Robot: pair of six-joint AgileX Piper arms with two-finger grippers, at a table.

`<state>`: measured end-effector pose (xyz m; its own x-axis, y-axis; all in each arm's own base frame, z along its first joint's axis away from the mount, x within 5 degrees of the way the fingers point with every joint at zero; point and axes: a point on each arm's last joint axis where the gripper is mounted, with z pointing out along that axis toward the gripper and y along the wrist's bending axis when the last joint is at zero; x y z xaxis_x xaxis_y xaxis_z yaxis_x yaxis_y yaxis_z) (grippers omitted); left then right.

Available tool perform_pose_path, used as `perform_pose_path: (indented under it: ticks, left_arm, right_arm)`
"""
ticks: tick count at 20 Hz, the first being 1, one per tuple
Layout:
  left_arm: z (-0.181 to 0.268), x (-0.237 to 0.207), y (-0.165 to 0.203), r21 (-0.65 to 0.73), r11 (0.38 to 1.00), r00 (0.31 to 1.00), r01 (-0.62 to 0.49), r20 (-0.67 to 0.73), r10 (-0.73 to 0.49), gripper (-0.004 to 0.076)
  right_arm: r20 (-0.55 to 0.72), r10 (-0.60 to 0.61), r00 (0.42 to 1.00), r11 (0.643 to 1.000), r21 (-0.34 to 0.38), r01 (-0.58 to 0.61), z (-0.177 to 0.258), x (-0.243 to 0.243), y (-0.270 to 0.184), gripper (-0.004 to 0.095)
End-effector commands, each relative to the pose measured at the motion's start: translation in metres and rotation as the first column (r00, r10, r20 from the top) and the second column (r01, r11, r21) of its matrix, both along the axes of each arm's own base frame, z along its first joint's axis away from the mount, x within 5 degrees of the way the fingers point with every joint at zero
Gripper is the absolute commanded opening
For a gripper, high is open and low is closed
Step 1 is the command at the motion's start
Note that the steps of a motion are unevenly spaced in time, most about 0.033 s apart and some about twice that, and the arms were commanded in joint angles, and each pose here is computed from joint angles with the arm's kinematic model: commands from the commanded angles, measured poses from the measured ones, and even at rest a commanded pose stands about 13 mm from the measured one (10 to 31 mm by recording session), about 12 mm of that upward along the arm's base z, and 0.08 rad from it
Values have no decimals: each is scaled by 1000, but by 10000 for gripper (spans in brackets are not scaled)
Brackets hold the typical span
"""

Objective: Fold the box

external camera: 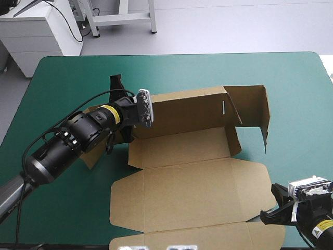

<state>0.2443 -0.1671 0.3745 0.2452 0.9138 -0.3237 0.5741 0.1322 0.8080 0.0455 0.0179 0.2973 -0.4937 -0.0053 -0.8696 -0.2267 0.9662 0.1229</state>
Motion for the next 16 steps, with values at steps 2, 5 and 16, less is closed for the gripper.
perform_pose_path:
  ticks: [2, 5, 16]
  left_arm:
    - [9, -10, 2, -25, 997, 981, 80, 180, -74, -8]
    - [6, -10, 0, -27, 995, 977, 96, 195, -89, -8]
    - [-31, 2, 2, 87, 996, 980, 25, 193, -42, -9]
  right_arm:
    - [59, -24, 998, 998, 66, 21, 15, 3, 1, -19]
    - [48, -37, 998, 995, 92, 32, 15, 3, 1, -20]
    - [0, -41, 999, 993, 108, 40, 13, 10, 3, -18]
